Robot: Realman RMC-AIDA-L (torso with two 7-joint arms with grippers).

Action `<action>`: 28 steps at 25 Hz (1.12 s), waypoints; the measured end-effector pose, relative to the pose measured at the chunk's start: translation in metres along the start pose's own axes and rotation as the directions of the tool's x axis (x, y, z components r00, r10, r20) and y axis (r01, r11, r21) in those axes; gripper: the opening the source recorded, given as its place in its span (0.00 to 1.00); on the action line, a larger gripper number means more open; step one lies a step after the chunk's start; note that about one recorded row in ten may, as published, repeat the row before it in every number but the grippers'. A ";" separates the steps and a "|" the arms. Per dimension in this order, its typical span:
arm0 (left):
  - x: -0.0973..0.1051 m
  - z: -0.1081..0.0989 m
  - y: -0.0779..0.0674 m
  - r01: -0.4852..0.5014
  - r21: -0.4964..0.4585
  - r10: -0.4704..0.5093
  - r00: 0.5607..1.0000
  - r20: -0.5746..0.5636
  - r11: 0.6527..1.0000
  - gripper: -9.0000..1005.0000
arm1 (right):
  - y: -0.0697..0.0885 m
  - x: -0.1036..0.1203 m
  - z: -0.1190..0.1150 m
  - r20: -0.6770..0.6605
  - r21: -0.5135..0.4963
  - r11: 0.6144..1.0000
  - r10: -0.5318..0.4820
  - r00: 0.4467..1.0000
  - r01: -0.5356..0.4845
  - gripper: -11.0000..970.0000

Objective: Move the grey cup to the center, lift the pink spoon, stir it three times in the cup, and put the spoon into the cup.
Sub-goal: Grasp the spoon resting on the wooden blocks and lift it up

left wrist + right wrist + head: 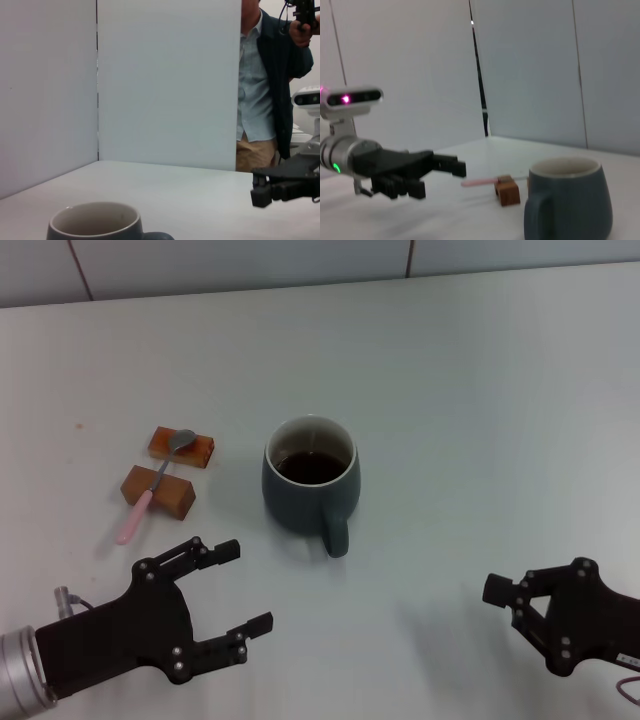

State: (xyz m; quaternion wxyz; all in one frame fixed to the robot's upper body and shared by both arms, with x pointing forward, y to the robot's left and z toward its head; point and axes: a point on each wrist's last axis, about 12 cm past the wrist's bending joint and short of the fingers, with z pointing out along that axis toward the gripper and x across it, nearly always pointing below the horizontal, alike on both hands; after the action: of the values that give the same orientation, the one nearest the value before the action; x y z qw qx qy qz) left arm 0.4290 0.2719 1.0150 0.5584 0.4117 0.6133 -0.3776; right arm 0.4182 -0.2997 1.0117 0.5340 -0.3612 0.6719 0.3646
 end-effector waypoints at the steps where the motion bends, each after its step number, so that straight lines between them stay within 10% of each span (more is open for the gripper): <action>1: 0.000 0.000 0.000 0.000 0.000 0.000 1.000 0.000 1.000 0.81 | 0.000 0.002 0.000 -0.015 0.001 1.000 0.002 1.000 -0.002 0.01; 11: 0.001 0.001 -0.002 0.008 0.000 -0.008 1.000 0.005 1.000 0.81 | -0.001 0.003 0.003 -0.046 -0.025 1.000 0.016 0.999 -0.017 0.01; 28: 0.001 0.001 -0.002 0.012 0.001 -0.012 1.000 0.008 1.000 0.81 | 0.000 0.007 0.006 -0.061 -0.019 0.999 0.026 0.998 -0.027 0.56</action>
State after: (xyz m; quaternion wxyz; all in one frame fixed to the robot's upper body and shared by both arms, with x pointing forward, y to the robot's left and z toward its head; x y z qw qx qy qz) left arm 0.4273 0.2697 1.0143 0.5586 0.4068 0.6131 -0.3829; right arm 0.4195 -0.2948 1.0040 0.5049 -0.3684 0.6888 0.3673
